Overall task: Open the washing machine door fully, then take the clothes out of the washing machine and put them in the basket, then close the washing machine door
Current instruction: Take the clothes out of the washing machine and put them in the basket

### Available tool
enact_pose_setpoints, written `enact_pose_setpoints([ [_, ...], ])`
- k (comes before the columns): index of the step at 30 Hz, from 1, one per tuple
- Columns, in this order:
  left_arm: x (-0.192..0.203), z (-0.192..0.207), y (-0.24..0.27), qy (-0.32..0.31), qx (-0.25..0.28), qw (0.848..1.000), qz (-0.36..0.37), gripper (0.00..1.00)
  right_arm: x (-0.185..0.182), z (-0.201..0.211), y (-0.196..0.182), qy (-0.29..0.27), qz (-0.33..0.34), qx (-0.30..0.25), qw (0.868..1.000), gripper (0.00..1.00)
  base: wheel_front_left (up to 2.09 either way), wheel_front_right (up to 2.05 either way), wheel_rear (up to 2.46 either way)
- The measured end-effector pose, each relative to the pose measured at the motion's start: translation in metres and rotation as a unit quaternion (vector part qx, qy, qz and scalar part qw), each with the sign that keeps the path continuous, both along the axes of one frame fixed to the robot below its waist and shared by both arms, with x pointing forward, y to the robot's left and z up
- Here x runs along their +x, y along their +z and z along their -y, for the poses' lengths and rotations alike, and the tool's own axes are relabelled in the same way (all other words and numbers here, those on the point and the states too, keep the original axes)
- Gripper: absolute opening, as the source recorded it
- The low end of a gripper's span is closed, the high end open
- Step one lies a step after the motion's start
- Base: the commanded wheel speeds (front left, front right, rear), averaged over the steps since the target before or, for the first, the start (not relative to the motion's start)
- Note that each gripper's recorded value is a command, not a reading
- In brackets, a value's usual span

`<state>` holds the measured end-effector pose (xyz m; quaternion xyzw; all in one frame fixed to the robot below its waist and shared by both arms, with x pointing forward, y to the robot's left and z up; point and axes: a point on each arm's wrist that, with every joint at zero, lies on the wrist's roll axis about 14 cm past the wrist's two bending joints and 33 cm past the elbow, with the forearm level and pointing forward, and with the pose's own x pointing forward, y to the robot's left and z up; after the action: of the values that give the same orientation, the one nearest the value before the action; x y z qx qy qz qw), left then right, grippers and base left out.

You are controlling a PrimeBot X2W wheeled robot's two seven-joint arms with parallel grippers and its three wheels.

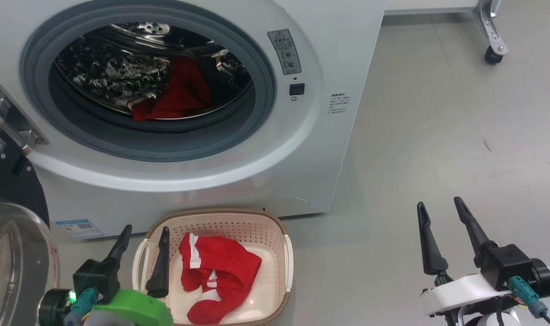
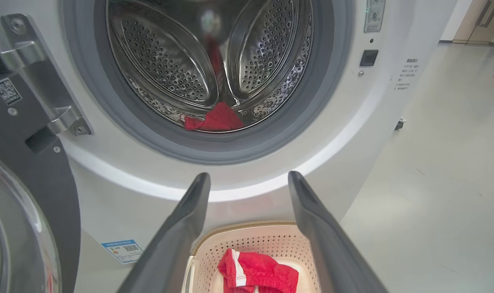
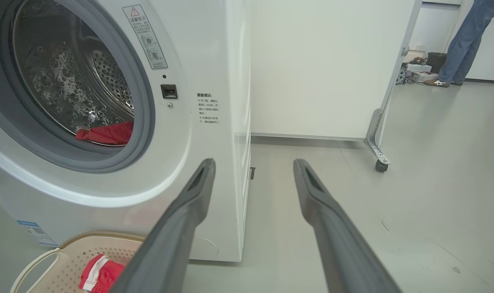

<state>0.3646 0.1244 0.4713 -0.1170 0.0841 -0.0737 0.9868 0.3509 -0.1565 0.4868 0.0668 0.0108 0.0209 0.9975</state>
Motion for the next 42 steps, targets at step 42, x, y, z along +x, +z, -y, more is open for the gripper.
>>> enact_pose_setpoints([
  [42, 0.257, 0.065, -0.128, -0.178, 0.164, 0.951, -0.193, 1.00, 0.057, 0.037, -0.100, -0.055, -0.120, 0.011, 0.991, 1.00, 0.00, 0.00, 0.00],
])
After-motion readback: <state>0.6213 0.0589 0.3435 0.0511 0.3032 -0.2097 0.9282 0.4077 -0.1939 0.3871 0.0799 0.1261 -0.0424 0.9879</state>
